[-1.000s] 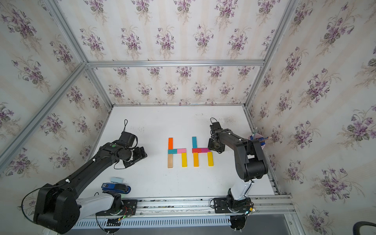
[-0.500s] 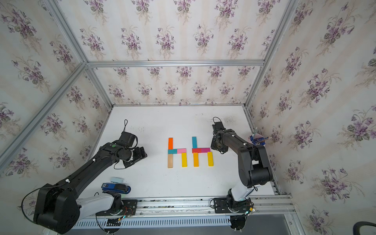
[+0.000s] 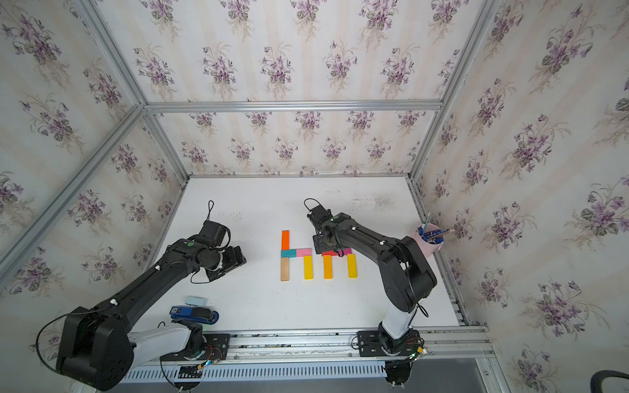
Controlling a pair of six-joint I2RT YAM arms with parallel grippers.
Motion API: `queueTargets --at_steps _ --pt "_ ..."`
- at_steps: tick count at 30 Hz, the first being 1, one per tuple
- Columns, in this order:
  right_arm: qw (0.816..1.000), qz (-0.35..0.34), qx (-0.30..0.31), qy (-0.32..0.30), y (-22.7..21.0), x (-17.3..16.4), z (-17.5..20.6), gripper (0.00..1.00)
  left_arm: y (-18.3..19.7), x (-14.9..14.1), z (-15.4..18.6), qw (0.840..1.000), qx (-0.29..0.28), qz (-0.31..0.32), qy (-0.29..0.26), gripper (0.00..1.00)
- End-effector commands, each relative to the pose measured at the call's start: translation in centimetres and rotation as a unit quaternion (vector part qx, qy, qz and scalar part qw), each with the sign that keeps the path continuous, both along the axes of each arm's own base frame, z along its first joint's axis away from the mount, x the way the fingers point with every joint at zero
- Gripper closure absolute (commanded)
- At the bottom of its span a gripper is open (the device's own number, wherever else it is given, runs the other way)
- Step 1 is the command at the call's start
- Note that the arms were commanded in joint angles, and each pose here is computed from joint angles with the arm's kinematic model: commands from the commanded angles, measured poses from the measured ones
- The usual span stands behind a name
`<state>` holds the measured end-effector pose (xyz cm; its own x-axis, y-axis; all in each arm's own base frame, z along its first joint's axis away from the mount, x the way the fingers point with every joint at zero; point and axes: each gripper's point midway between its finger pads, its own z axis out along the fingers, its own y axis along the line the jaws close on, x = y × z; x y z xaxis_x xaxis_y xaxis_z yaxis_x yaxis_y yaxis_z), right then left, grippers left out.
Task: Assemble the letter h with building blocks
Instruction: Assemble the building block at the center of the board.
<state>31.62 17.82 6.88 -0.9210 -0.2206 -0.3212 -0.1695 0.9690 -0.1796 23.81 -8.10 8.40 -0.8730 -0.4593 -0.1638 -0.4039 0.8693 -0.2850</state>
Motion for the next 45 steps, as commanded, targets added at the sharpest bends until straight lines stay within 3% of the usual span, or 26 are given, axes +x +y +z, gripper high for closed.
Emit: queueTargets --at_steps 1,11,45 --pt "0.999 0.007 -0.033 -0.001 0.0 -0.2 -0.2 0.06 0.3 0.0 0.0 1.0 0.008 -0.001 -0.004 0.14" --pt "0.997 -0.006 -0.079 -0.012 0.1 0.4 -1.4 0.06 0.2 0.0 -0.3 1.0 0.005 -0.002 -0.001 0.14" --pt "0.996 -0.021 -0.09 0.001 -0.3 0.7 -3.0 0.09 0.2 0.2 0.0 1.0 0.008 -0.005 -0.003 0.14"
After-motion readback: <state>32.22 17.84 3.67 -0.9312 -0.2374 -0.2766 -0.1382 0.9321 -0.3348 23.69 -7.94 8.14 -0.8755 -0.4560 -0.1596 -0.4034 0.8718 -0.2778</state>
